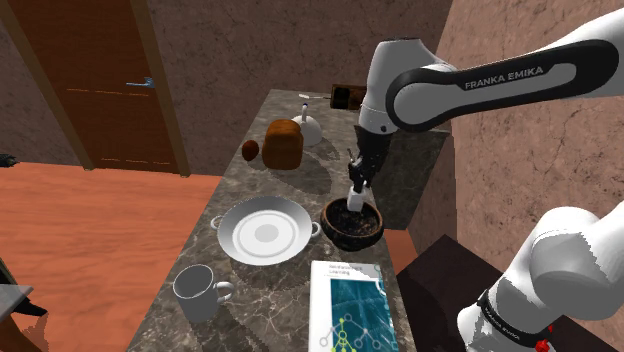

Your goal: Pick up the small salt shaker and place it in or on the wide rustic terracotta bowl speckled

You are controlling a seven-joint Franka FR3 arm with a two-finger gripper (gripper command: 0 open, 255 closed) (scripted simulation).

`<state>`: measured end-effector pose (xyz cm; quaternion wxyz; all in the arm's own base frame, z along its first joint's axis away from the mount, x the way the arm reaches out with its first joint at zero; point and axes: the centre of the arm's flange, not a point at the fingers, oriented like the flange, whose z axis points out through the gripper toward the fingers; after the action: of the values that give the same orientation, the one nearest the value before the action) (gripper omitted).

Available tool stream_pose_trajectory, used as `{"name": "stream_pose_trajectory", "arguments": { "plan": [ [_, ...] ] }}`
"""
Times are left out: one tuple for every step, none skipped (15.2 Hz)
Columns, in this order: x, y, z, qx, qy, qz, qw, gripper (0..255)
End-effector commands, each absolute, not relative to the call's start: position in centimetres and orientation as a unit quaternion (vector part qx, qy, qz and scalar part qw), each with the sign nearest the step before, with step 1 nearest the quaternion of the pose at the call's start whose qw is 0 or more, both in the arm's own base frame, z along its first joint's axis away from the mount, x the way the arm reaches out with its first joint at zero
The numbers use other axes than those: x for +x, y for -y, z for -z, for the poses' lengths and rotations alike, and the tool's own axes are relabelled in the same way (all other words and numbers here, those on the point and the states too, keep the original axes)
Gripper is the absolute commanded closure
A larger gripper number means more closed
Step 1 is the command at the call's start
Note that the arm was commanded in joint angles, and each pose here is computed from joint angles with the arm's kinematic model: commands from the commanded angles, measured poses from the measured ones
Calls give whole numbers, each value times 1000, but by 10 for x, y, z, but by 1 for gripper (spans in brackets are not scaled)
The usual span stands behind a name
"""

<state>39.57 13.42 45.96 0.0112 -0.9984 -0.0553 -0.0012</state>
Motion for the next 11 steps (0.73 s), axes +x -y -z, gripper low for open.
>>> {"name": "stream_pose_trajectory", "arguments": {
  "plan": [
    [395, -133, -450, -998, 55, 2, 11, 255],
    [395, -133, -445, -998, 55, 2, 11, 255],
    [395, -133, -440, -998, 55, 2, 11, 255],
    [395, -133, -432, -998, 55, 2, 11, 255],
    [395, -133, -432, -998, 55, 2, 11, 255],
    [395, -133, -432, -998, 55, 2, 11, 255],
    [395, -133, -432, -998, 55, 2, 11, 255],
    [395, -133, -432, -998, 55, 2, 11, 255],
    [395, -133, -432, -998, 55, 2, 11, 255],
    [395, -133, -432, -998, 55, 2, 11, 255],
    [395, -133, -432, -998, 55, 2, 11, 255]
  ]
}}
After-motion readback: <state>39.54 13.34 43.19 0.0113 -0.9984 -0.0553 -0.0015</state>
